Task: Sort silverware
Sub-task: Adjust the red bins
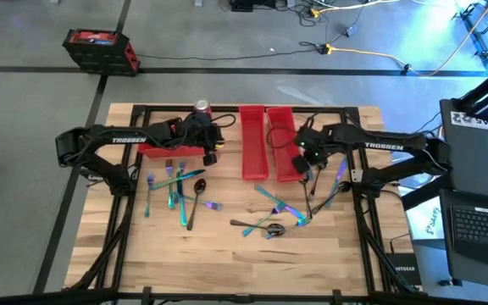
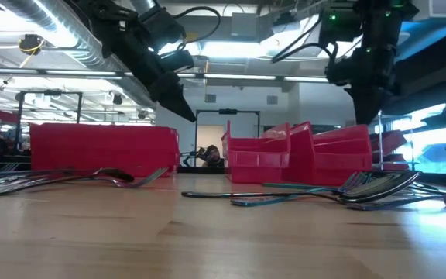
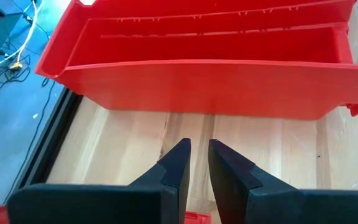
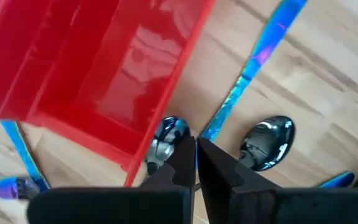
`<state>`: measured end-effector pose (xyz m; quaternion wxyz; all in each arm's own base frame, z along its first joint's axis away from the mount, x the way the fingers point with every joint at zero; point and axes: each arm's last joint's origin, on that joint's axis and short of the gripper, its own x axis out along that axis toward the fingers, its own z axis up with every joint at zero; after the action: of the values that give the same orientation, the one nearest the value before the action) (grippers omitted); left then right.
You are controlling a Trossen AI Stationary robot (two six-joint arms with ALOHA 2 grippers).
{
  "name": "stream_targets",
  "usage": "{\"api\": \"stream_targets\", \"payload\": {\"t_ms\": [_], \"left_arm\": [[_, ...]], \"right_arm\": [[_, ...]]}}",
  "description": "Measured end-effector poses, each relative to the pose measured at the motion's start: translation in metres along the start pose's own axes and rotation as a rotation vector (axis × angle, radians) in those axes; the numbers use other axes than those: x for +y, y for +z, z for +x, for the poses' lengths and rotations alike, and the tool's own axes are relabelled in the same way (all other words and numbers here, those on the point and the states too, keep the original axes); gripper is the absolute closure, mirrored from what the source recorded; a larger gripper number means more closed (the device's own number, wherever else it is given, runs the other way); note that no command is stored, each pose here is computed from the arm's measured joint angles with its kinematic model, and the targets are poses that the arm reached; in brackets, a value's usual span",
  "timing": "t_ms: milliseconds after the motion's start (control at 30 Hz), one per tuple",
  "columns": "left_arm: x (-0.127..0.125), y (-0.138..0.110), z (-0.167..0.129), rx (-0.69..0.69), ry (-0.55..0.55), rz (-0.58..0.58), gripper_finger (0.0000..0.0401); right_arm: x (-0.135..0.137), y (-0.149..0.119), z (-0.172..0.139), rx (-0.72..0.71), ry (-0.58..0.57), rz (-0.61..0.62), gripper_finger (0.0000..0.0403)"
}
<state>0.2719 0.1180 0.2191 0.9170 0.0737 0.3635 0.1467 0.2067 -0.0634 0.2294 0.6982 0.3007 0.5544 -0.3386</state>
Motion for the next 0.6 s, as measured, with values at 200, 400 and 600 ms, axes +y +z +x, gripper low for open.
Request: {"api": "stream_targets", "payload": {"t_ms": [200, 400, 600], "left_arm": [[0.0, 0.0, 0.0, 0.0, 0.0, -0.01, 0.0357], [0.0, 0.0, 0.0, 0.0, 0.0, -0.011, 0.0357], [0.0, 0.0, 0.0, 0.001, 0.0, -0.006, 0.0357]], "right_arm": [[0.009, 0.002, 0.008, 0.013, 0.016, -0.023, 0.0403], [0.017, 0.006, 0.009, -0.01, 0.108, -0.06, 0.0403], [0.016, 0.005, 0.009, 0.0, 0.096, -0.061, 0.0403]]}}
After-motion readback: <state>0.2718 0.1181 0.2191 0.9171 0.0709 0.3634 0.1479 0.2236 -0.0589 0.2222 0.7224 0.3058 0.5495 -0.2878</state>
